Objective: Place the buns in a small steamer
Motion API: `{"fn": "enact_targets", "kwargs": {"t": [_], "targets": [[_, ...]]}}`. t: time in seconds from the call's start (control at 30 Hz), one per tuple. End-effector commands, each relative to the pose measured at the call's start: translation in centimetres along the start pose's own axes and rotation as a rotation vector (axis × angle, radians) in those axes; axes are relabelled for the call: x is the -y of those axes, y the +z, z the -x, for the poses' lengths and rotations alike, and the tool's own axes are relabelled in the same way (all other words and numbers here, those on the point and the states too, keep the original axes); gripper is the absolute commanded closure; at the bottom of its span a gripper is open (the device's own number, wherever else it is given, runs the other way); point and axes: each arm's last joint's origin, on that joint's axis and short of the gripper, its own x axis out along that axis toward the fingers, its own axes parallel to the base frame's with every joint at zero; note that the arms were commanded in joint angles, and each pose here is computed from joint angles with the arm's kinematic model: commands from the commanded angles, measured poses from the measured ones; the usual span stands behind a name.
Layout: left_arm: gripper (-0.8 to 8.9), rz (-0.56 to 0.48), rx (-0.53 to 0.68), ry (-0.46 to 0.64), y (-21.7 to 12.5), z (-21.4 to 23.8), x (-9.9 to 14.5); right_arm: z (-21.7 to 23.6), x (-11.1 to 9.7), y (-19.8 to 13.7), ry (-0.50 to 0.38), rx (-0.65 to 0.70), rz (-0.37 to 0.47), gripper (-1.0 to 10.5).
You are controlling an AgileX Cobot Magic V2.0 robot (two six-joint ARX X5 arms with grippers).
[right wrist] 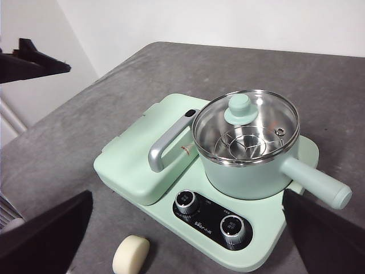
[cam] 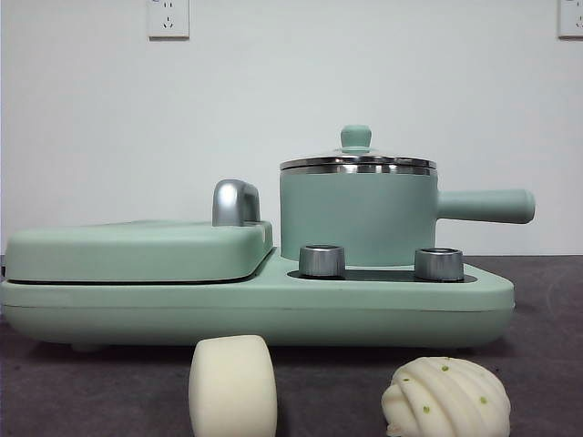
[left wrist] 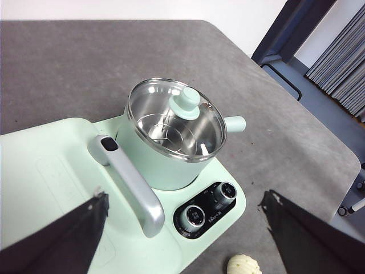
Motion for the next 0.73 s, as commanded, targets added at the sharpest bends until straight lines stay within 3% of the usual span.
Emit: {"fn": "enact_targets", "kwargs": {"t": [0.03,0.43,0.73], "targets": [[3.68,0.01,-0.012,-0.018,1.5,-0.7,0.1,0.2,-0.2,0.4,0.007,0.014,-0.017,3.8],[3.68,-0.015,-0.24,-0.067,7.5,-7.8,-0.4,0.2,-0.2,0.4,0.007,0.013,-0.018,3.8],[3.71,-0.055,-0.418,-0.019,10.2,-14.8,-0.4,0.2,-0.2,0.4,0.007,0.014,-0.017,3.8]]}}
